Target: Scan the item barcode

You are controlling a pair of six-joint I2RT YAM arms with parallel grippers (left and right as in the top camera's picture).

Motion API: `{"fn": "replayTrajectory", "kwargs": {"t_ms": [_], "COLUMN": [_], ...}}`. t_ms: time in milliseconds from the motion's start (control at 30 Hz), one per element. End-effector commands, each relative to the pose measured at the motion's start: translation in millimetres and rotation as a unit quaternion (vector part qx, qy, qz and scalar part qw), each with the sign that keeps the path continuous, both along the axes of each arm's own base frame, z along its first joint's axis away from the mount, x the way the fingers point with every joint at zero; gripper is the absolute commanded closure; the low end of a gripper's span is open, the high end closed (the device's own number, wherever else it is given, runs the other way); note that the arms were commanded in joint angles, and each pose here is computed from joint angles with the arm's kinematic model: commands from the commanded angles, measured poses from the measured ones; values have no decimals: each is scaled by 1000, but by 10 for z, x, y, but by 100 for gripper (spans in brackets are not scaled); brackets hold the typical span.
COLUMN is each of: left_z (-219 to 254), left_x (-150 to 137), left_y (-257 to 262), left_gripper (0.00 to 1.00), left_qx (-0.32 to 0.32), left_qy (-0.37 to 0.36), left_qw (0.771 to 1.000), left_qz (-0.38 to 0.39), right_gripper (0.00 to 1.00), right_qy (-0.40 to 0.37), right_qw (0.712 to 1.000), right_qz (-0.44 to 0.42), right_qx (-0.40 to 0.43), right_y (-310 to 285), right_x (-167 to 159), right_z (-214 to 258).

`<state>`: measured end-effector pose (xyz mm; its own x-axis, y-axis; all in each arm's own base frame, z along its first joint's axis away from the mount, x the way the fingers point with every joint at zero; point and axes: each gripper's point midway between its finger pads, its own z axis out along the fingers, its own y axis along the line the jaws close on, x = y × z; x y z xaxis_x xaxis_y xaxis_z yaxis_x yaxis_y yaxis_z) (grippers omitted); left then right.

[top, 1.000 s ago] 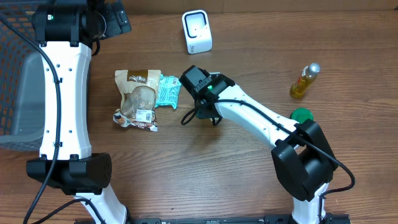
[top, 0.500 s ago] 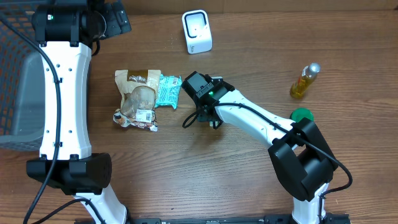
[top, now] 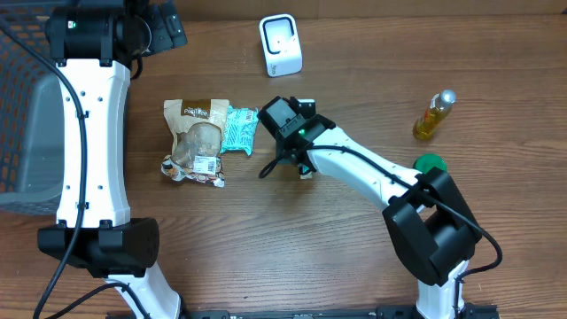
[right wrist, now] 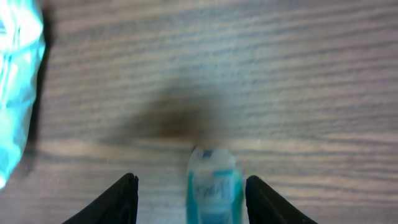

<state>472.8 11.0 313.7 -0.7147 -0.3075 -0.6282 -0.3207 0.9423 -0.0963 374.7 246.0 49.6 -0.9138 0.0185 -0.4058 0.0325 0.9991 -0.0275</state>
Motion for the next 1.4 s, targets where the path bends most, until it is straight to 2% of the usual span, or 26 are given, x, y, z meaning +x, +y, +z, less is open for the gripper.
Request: {"fn": "replayTrajectory", "kwargs": {"t_ms": [0, 200, 367, 467, 500, 600, 700, 867, 1200, 1367], "left_z": [97, 99, 97, 97, 99, 99, 97, 99, 99, 99], "left_x": [-3, -2, -3, -3, -2, -2, -3, -2, -2, -2], "left_y": [0, 0, 0, 0, 0, 0, 0, 0, 0, 0], "left_gripper": [1, 0, 0, 0, 0, 0, 0, 0, 0, 0], "left_qx": [0, 0, 0, 0, 0, 0, 0, 0, 0, 0], "left_qy": [-13, -13, -13, -13, -13, -13, -13, -13, -13, -13], "left_qw": [1000, 1000, 1000, 1000, 1000, 1000, 1000, 1000, 1000, 1000], "left_qz": [2, 2, 2, 2, 2, 2, 2, 2, 2, 2], "right_gripper": [47, 44, 45, 56, 68, 86, 96, 96, 96, 96], "right_qy": [-56, -35, 30, 70, 77, 96, 108, 119, 121, 71], "right_qw": [997, 996, 994, 992, 992, 991, 990, 989, 990, 997], "right_qz": [-42, -80, -86, -83, -84, -82, -80, -75, -66, -36], "right_qx": [-11, 13, 54, 62, 58, 45, 38, 39, 40, 2], "right_y": [-217, -534, -614, -625, -642, -675, -692, -705, -660, -510], "right_x": [327, 481, 364, 211, 174, 51, -56, -190, -222, -232], "right_z": [209, 160, 52, -19, -37, -118, -240, -457, -459, -287]}}
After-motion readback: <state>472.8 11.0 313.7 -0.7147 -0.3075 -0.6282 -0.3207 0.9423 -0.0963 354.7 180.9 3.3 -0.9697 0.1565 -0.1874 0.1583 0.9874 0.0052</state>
